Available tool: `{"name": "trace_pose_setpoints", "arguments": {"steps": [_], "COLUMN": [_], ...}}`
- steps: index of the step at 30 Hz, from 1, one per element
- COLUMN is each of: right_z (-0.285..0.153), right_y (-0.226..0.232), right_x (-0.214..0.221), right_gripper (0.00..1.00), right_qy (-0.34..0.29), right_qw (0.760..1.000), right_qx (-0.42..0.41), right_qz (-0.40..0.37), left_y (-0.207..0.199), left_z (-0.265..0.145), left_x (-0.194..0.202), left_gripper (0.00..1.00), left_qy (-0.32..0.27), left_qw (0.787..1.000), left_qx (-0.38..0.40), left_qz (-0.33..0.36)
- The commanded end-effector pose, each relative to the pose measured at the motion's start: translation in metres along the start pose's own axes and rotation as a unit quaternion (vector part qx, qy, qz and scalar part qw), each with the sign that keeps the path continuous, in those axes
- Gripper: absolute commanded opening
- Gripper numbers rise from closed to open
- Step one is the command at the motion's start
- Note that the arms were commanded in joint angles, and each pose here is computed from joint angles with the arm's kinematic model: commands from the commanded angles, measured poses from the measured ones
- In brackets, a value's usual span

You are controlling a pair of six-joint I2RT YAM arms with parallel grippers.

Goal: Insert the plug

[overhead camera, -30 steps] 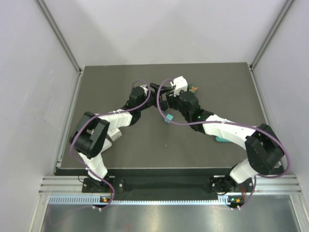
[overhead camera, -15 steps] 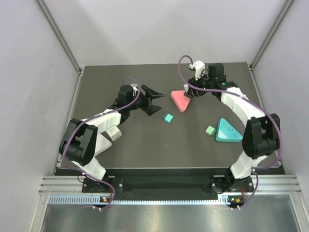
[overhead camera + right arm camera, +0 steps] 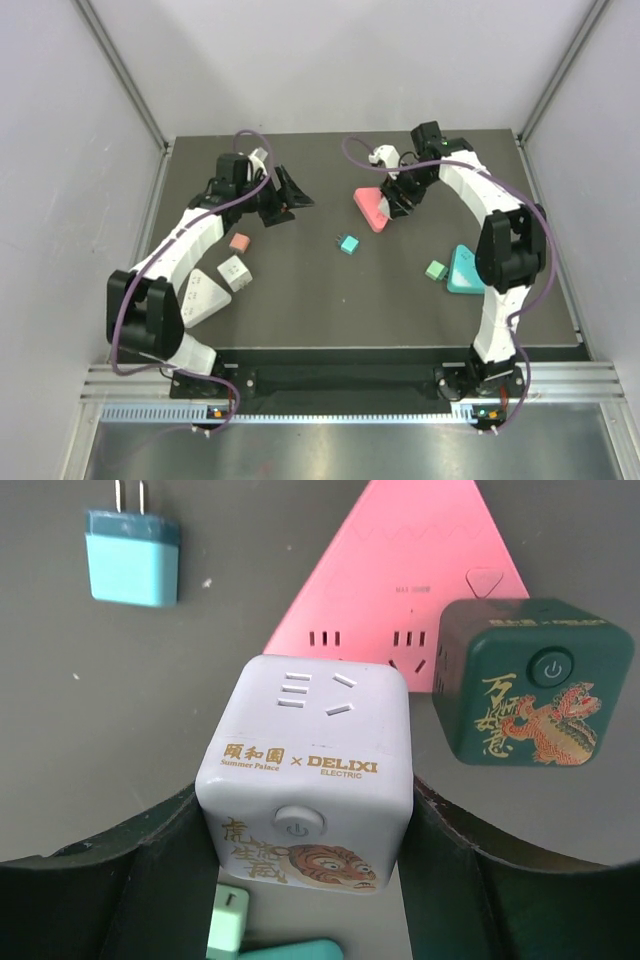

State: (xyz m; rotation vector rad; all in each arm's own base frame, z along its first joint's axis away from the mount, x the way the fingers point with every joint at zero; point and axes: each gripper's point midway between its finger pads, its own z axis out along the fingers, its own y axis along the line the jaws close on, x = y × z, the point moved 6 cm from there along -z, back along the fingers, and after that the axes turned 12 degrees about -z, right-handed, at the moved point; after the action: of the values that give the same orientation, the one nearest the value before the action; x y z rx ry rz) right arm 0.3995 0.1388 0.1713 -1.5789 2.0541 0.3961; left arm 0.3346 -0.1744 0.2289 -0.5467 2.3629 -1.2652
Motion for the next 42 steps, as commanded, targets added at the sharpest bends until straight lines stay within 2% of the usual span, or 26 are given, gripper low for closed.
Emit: {"name": "trace_pose_setpoints", "arguments": {"steps": [1,6,12,25,42], "right_z": [-0.008,0.005,0.018,0.032,0.046], "right_y": [-0.004,-0.005,-0.010,-0.006,0.001], "right_x": [-0.007,-0.017,-0.027,-0.009,0.001], "right_gripper": [0.00,0.00,0.00,0.00,0.00], "right_qy": [0.027,0.036,0.052,0.091,0.096], "right_qw": [0.998,0.996,0.995,0.993,0.992], "right_qx": [-0.004,-0.006,-0.001,-0.027,-0.058], "right_qz": [-0.055,-0.076,-0.091,-0.070,-0.061], "left_y": [0.001,0.014,0.014,0.011,0.013], "left_z": [-0.025,-0.032,-0.037,-0.040,-0.040], "left_x": [0.002,0.004,0.007,0.007,0.007], "left_gripper": [0.82,0.82,0.82,0.82,0.82], "left_qy": [-0.036,-0.061,-0.065,-0.073,-0.076], "left_qw": [0.995,0.990,0.989,0.989,0.989], "left_qx": [-0.029,-0.049,-0.049,-0.041,-0.044], "left_qz": [0.092,0.115,0.124,0.124,0.121]}}
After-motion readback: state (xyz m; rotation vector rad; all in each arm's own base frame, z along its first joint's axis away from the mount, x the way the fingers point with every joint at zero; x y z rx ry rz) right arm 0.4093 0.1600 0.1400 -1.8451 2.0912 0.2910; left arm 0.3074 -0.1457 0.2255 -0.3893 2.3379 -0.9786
